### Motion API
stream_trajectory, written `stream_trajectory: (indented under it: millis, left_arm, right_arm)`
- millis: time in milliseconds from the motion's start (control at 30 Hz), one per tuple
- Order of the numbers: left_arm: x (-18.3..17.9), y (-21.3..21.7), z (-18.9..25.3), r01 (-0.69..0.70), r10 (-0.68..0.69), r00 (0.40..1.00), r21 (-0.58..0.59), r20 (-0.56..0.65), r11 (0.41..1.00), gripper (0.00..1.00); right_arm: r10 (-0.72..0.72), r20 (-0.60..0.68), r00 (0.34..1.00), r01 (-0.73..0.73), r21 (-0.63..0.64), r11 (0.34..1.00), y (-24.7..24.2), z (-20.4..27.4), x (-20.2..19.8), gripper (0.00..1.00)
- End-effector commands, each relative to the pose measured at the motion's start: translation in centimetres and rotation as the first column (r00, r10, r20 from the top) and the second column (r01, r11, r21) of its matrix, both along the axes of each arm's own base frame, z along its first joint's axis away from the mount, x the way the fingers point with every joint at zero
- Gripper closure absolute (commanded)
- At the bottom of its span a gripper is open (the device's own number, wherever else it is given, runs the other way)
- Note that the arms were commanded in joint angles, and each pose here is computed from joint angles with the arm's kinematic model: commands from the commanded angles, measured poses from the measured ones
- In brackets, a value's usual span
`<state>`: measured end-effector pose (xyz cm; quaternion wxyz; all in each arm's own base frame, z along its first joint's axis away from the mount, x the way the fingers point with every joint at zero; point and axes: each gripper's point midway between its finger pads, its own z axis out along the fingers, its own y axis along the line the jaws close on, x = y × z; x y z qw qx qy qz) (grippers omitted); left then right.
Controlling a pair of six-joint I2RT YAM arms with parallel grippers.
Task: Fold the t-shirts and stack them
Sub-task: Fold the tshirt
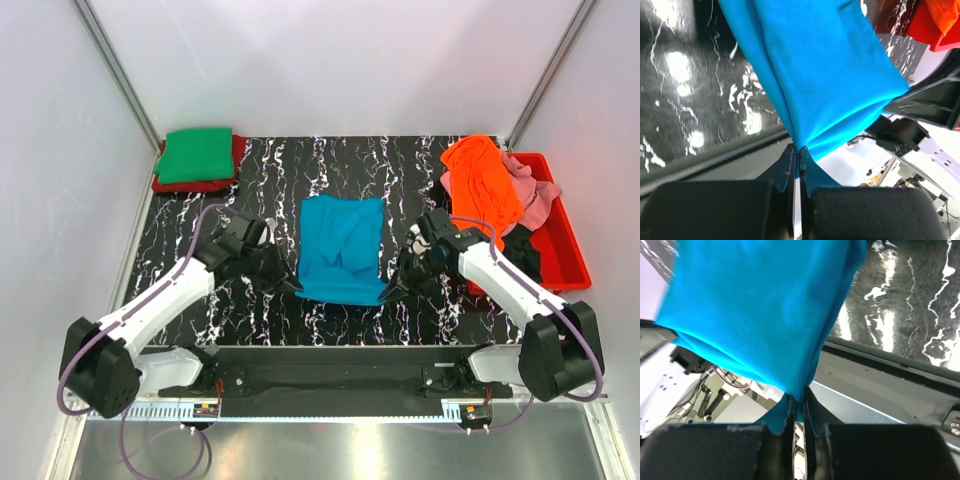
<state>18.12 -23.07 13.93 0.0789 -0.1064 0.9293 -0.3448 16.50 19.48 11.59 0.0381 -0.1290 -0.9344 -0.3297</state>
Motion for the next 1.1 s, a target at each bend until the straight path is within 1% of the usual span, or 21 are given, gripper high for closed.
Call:
stream_trajectory:
  millis: [0,100,167,233,267,300,567,600,633,667,700,733,767,800,833,867,900,933,967,1000,1067]
  left_arm:
    - [0.3,1.0,2.4,-0.049,0.049,0.999,0.036,-0.007,0.998,1.0]
    - [2.1,1.1,3.1,-0.078,0.078,0.997,0.043,0.006,0.996,1.0]
    - [3.3,1.1,2.8,-0.09,0.091,0.996,0.047,-0.019,0.995,1.0]
    - [5.1,1.4,3.5,-0.105,0.105,0.994,0.038,-0.003,0.994,1.0]
    - [6.1,1.6,2.9,-0.11,0.111,0.994,0.051,-0.019,0.993,1.0]
    - [7.1,1.3,3.7,-0.106,0.106,0.994,0.04,0.003,0.994,1.0]
    - [13.3,0.6,2.7,-0.071,0.071,0.995,0.004,-0.063,0.997,1.0]
    - [14.6,0.4,3.5,-0.073,0.073,0.996,-0.011,-0.046,0.997,1.0]
    - [15.6,0.1,2.1,-0.074,0.073,0.993,-0.011,-0.091,0.997,1.0]
    - [16.8,0.3,2.0,-0.086,0.085,0.992,-0.015,-0.089,0.996,1.0]
    - [18.5,0.1,3.0,-0.094,0.092,0.994,-0.033,-0.062,0.995,1.0]
    - [19.6,-0.2,2.7,-0.098,0.094,0.993,-0.043,-0.073,0.994,1.0]
    - [22.1,-0.2,2.3,-0.105,0.102,0.993,-0.048,-0.062,0.993,0.98]
    - [23.3,-0.3,1.4,-0.112,0.108,0.991,-0.047,-0.077,0.993,0.94]
    - [24.4,-0.7,1.3,-0.11,0.103,0.991,-0.076,-0.088,0.991,0.76]
    - [26.0,-0.6,-1.6,-0.121,0.111,0.985,-0.071,-0.136,0.99,0.62]
    - [28.2,-0.7,-0.1,-0.12,0.111,0.99,-0.096,-0.092,0.988,0.51]
    - [29.2,-0.8,-0.3,-0.118,0.108,0.99,-0.11,-0.091,0.987,0.09]
    - [30.4,-0.7,-2.5,-0.122,0.11,0.988,-0.106,-0.112,0.987,0.01]
    - [31.9,-0.8,-1.1,-0.109,0.103,0.993,-0.127,-0.051,0.986,0.01]
    - [33.1,-0.1,-1.4,-0.104,0.103,0.995,-0.117,-0.014,0.988,0.01]
  right_arm:
    - [-0.033,0.007,0.999,0.033,-0.115,0.993,-1.5,1.8,0.7,1.0]
    - [-0.014,0.047,0.999,0.021,-0.169,0.985,-1.8,2.7,3.2,1.0]
    - [-0.02,0.058,0.998,0.03,-0.183,0.983,-1.9,3.1,5.2,1.0]
    - [-0.019,0.075,0.997,0.032,-0.187,0.982,-1.9,3.3,7.2,1.0]
    - [-0.019,0.076,0.997,0.033,-0.192,0.981,-1.9,3.4,7.8,1.0]
    - [-0.013,0.08,0.997,0.029,-0.191,0.981,-2.0,3.5,8.4,1.0]
    - [-0.029,0.053,0.998,0.039,-0.203,0.978,-2.3,2.2,14.2,1.0]
    - [-0.033,0.024,0.999,0.037,-0.21,0.977,-2.3,1.2,14.9,1.0]
    - [-0.034,0.05,0.998,0.043,-0.201,0.979,-2.2,1.6,16.3,1.0]
    - [-0.038,0.051,0.998,0.048,-0.2,0.979,-2.3,1.5,17.2,1.0]
    - [-0.051,0.05,0.997,0.06,-0.204,0.977,-2.8,1.1,18.3,1.0]
    - [-0.059,0.055,0.997,0.069,-0.198,0.978,-2.6,0.7,20.4,1.0]
    - [-0.071,0.048,0.996,0.079,-0.204,0.976,-2.8,0.3,21.5,1.0]
    - [-0.088,0.05,0.995,0.097,-0.211,0.973,-3.0,0.0,22.8,0.95]
    - [-0.093,0.07,0.993,0.106,-0.2,0.974,-2.5,-0.4,25.2,0.56]
    - [-0.096,0.08,0.992,0.11,-0.192,0.975,-2.3,-0.5,26.4,0.34]
    - [-0.111,0.034,0.993,0.116,-0.216,0.969,-2.3,-2.8,27.2,0.01]
    - [-0.117,0.105,0.988,0.137,-0.217,0.966,-2.3,-0.9,29.5,0.0]
    - [-0.112,0.055,0.992,0.122,-0.255,0.959,-2.8,-0.9,28.7,0.0]
    - [-0.108,0.045,0.993,0.116,-0.254,0.96,-2.6,-1.2,29.1,0.0]
    - [-0.108,0.095,0.99,0.129,-0.245,0.961,-2.5,0.6,29.6,0.0]
